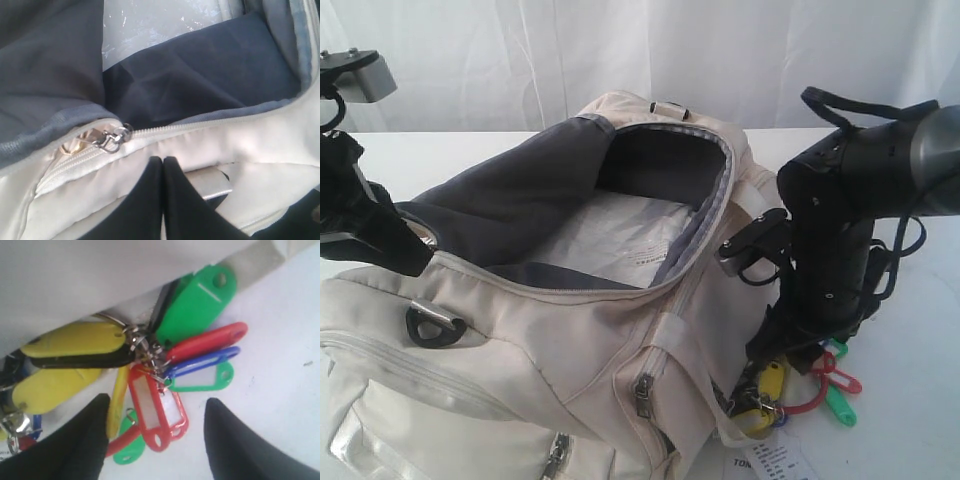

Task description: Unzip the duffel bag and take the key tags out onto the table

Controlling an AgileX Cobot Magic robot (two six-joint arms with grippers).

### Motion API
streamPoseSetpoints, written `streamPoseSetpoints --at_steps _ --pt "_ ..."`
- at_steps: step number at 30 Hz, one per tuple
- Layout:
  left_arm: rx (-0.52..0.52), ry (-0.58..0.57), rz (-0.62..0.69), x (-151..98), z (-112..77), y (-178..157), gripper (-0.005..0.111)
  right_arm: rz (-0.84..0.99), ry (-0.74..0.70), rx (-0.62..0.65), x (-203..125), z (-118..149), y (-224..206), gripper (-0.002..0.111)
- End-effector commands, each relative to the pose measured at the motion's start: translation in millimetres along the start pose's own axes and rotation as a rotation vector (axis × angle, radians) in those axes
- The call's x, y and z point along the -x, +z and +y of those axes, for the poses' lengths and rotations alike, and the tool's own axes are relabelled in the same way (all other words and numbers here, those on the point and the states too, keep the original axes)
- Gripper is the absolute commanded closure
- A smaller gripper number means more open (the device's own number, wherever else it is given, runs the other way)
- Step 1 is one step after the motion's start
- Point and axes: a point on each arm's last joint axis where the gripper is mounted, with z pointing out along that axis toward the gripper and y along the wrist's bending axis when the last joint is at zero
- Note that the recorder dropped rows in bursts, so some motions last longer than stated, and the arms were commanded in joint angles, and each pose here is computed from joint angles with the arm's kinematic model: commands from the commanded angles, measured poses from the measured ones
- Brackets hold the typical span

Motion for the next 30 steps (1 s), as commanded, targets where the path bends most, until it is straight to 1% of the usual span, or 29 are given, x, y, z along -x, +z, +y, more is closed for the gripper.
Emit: streamPoseSetpoints --at_steps 1,3,6,8,10,12,13,14,16,20,26,30 --pt "-0.019 0.000 0.008 -3.1 -2.9 -1.9 0.107 -0.025 0.036 -0.001 -4.5 -3.8 -16.1 0.056" --pt "-0.019 0.000 0.008 -3.1 -2.9 -1.9 0.107 -0.048 0.040 -0.003 -5.7 -4.9 -22.4 0.056" --pt "-0.019 0.000 0.008 -3.1 -2.9 -1.9 0.107 -0.089 0.051 -0.006 -6.6 -6.3 -31.0 0.059" --pt "-0.019 0.000 0.008 -3.1 -2.9 -1.9 0.107 -0.121 0.072 -0.006 -7.2 -7.1 -37.3 0.065" --pt "-0.018 0.010 0.006 -2.9 -2.8 -1.9 0.107 -0.140 0.080 0.009 -10.4 -6.2 -43.0 0.079" --pt "-0.018 0.010 0.006 -2.9 -2.8 -1.9 0.107 -0.159 0.087 0.013 -14.3 -6.4 -49.2 0.095" --pt "-0.019 0.010 0.008 -3.1 -2.9 -1.9 0.107 -0.173 0.092 0.017 -17.1 -6.2 -52.8 0.106" --pt "-0.021 0.010 0.007 -3.0 -3.1 -1.9 0.107 -0.195 0.099 0.021 -19.9 -6.2 -57.8 0.108" --pt "-0.021 0.017 0.007 -3.0 -3.1 -1.9 0.107 -0.230 0.099 0.032 -28.0 -5.3 -66.1 0.108" --pt "-0.012 0.088 -0.021 -2.1 -5.1 -7.0 0.107 -0.305 0.066 0.075 -49.1 0.3 -79.5 0.108" --pt "0.051 0.138 -0.147 -6.9 -15.8 -32.4 0.107 -0.451 0.052 0.137 -93.0 10.1 -101.2 0.108" --pt "0.096 0.155 -0.241 -24.5 -23.7 -43.1 0.107 -0.607 0.080 0.136 -123.1 13.1 -115.3 0.108"
